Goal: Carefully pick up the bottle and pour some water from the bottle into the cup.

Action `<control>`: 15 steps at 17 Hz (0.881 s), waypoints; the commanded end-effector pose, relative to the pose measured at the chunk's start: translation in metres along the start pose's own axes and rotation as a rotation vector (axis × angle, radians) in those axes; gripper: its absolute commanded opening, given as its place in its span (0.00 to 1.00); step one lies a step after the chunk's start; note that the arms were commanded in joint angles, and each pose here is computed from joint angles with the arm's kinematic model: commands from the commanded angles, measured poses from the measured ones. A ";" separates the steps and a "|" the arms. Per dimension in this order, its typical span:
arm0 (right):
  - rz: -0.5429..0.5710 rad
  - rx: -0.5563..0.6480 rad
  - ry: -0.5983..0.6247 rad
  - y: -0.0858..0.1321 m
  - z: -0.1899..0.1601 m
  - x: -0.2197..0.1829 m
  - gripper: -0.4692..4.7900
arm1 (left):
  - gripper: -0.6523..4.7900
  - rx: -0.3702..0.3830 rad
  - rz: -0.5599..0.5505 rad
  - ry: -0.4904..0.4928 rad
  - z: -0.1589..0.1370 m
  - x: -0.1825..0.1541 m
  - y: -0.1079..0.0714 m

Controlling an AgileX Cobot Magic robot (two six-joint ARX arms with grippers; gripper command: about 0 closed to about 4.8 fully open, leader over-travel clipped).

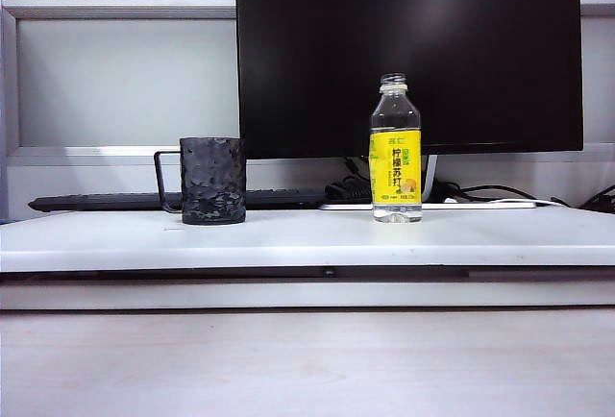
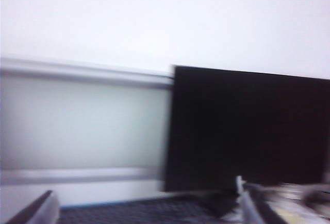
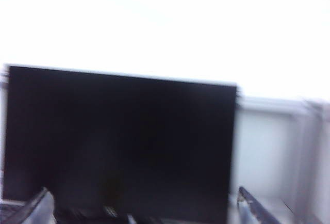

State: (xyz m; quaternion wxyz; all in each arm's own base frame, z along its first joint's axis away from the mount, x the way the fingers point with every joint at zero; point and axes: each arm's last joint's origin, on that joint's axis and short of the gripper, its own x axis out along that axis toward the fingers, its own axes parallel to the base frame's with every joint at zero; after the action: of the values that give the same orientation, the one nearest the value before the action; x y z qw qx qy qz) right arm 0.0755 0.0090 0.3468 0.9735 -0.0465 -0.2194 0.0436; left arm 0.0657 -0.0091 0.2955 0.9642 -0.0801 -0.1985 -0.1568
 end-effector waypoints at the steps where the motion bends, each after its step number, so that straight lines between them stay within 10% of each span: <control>1: 0.144 0.033 0.019 0.004 0.009 0.045 0.97 | 0.92 -0.038 -0.100 0.061 0.015 0.021 -0.001; 8: 0.398 0.129 0.224 0.044 -0.027 0.114 1.00 | 1.00 -0.118 -0.210 0.247 -0.010 0.075 0.007; 15: 0.488 0.104 0.487 0.090 -0.130 0.159 1.00 | 1.00 -0.136 -0.270 0.473 -0.095 0.131 -0.002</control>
State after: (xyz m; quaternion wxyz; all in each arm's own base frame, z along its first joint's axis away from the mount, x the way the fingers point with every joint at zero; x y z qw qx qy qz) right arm 0.2636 0.1042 0.2880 0.9577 -0.0555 0.0539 0.2771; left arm 0.2105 -0.0641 0.2586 0.9466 -0.0843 0.0624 -0.3049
